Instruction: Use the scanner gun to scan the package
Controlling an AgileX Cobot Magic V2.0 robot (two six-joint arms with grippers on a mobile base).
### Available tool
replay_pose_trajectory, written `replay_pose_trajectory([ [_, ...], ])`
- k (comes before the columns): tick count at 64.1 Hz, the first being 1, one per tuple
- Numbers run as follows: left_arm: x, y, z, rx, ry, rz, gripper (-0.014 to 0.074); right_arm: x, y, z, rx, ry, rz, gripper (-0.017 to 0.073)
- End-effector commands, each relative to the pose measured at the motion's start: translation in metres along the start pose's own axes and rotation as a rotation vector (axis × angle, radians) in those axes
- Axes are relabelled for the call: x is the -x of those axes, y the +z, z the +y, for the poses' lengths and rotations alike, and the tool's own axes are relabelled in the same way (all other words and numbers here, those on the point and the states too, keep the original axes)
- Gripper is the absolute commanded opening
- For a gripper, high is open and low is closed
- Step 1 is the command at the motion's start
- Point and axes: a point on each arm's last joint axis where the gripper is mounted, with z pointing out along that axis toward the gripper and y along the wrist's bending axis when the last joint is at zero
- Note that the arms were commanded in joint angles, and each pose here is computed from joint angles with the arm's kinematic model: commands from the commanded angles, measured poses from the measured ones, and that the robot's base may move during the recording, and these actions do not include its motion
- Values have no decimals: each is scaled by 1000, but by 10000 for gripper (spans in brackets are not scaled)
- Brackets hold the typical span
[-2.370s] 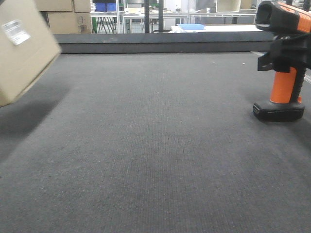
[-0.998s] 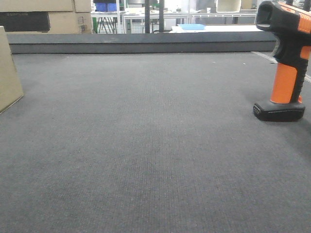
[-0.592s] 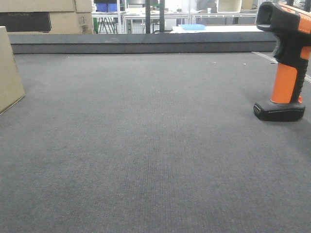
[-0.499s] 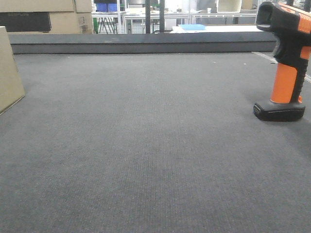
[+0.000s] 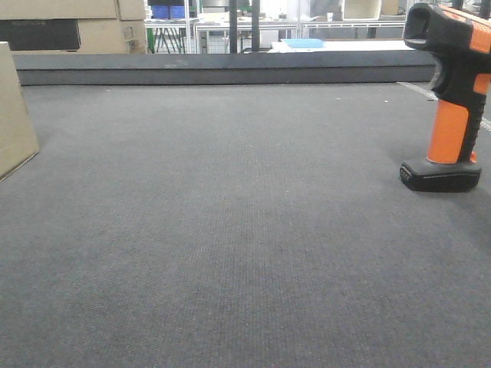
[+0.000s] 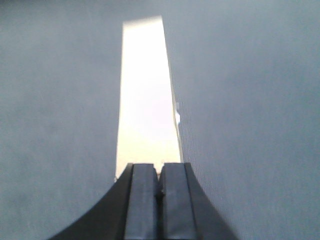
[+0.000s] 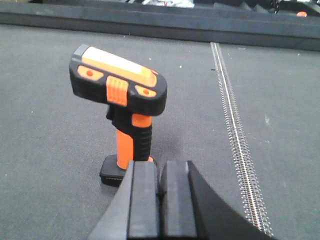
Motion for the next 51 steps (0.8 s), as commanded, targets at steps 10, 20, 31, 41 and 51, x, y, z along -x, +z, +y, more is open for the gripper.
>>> replay_pose_trajectory([
  [10, -37, -33, -6, 30, -12, -305, -111, -1, -25, 1, -4, -26, -125, -153],
  [20, -53, -42, -9, 39, -12, -373, -111, -1, -35, 3, 5, -29, -160, -153],
  [31, -55, -48, -9, 43, -13, -401, -111, -1, -36, 3, 5, -29, -167, -153],
  [41, -55, -48, -9, 44, -13, -406, -111, -1, -36, 3, 6, -29, -165, -153],
  [51, -55, -48, -9, 44, -13, -406, -111, -1, -36, 3, 6, -29, -165, -153],
])
